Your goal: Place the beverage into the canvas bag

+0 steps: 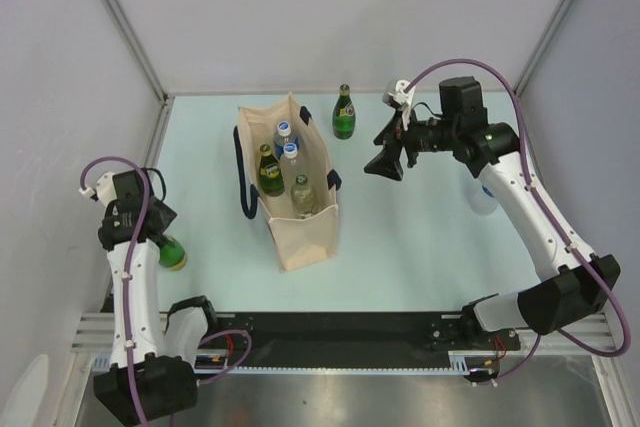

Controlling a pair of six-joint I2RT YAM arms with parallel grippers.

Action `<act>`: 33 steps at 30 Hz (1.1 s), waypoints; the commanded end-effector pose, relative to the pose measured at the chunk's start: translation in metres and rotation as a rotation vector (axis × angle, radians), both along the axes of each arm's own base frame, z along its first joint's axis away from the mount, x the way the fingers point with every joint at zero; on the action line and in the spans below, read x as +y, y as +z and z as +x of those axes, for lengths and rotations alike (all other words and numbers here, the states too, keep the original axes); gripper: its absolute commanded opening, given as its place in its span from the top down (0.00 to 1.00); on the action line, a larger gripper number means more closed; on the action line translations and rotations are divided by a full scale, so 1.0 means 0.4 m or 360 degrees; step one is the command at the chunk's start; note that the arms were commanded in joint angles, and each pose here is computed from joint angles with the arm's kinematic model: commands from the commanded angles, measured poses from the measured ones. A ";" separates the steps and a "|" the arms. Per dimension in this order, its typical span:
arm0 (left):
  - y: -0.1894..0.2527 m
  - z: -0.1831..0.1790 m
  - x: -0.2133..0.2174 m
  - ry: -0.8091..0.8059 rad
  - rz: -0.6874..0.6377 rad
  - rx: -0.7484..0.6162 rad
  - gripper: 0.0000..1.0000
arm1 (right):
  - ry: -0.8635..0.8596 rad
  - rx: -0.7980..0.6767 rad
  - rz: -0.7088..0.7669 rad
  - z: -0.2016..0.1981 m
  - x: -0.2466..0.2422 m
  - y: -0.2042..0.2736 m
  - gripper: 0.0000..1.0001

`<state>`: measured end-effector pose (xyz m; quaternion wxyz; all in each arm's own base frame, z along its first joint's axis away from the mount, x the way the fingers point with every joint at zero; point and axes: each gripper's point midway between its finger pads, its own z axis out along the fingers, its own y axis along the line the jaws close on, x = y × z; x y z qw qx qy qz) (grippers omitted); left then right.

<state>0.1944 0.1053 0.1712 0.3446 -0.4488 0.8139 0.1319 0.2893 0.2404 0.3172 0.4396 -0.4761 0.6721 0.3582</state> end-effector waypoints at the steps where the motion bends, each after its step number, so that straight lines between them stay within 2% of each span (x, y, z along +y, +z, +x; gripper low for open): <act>1: 0.007 0.010 0.012 0.0020 0.0024 -0.0057 0.42 | 0.0013 -0.0051 0.0065 -0.016 -0.011 0.039 0.17; 9: 0.005 0.017 0.008 0.0000 0.0011 -0.0060 0.57 | 0.0004 -0.0047 0.0072 -0.018 -0.024 0.036 0.17; 16: 0.022 0.045 -0.020 -0.0169 -0.0024 -0.0125 0.92 | 0.0003 -0.0051 0.0084 -0.023 -0.031 0.041 0.16; 19: 0.056 0.073 -0.048 -0.0340 -0.0028 -0.0219 1.00 | 0.0011 -0.0047 0.0089 -0.026 -0.030 0.042 0.16; 26: 0.159 0.117 -0.122 -0.0713 0.0009 -0.0452 1.00 | 0.0024 -0.0033 0.0096 -0.026 -0.026 0.040 0.16; 33: 0.291 0.117 -0.196 -0.1069 0.0175 -0.0614 1.00 | 0.0017 -0.0025 0.0088 -0.022 -0.025 0.037 0.16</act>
